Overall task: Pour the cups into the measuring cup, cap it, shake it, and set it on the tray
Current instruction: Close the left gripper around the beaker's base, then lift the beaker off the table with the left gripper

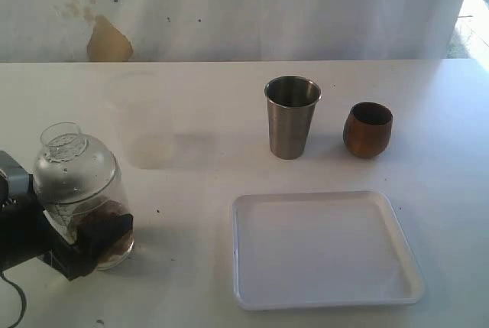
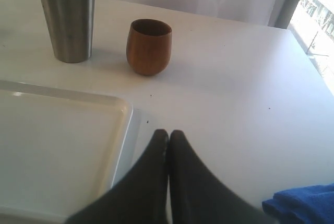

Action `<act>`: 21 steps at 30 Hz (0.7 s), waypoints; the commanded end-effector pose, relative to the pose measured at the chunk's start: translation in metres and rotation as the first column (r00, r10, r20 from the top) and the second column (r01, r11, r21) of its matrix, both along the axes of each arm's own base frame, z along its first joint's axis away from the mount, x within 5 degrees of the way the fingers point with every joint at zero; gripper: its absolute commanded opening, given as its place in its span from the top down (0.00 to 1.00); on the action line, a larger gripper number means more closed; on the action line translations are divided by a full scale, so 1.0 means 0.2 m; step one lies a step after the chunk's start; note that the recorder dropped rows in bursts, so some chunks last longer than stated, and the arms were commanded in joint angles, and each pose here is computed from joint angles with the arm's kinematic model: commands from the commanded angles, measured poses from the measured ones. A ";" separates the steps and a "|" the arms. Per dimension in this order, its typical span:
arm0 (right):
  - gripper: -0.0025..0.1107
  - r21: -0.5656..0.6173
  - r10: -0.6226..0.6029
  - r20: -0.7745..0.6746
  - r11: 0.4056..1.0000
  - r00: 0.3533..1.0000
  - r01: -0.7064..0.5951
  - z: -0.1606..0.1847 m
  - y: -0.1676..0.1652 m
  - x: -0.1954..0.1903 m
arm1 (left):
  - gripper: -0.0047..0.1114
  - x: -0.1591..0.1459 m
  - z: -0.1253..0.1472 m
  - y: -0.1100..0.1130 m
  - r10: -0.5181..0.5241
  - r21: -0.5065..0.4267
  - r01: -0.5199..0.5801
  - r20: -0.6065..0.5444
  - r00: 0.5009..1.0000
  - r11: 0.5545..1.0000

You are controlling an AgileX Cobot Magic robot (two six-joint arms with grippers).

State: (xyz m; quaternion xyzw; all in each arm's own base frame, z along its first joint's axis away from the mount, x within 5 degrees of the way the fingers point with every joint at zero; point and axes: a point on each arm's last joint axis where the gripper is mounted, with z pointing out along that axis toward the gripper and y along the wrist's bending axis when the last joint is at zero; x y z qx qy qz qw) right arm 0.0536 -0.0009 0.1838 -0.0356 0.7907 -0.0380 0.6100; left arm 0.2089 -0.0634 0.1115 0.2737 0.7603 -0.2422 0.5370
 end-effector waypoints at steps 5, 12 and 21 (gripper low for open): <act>0.98 -0.005 -0.008 0.000 1.000 1.000 0.008 -0.01 0.00 0.00 | 0.06 0.00 0.01 0.00 -0.007 -0.010 0.007 0.015 1.000 1.000; 0.98 -0.005 -0.008 0.000 1.000 1.000 0.008 -0.01 0.00 0.00 | 0.26 0.00 0.01 0.00 -0.008 -0.007 0.009 0.017 1.000 1.000; 0.98 -0.005 -0.008 0.000 1.000 1.000 0.008 -0.01 0.00 0.00 | 0.96 -0.02 0.01 -0.03 -0.087 -0.005 0.087 0.015 0.996 0.996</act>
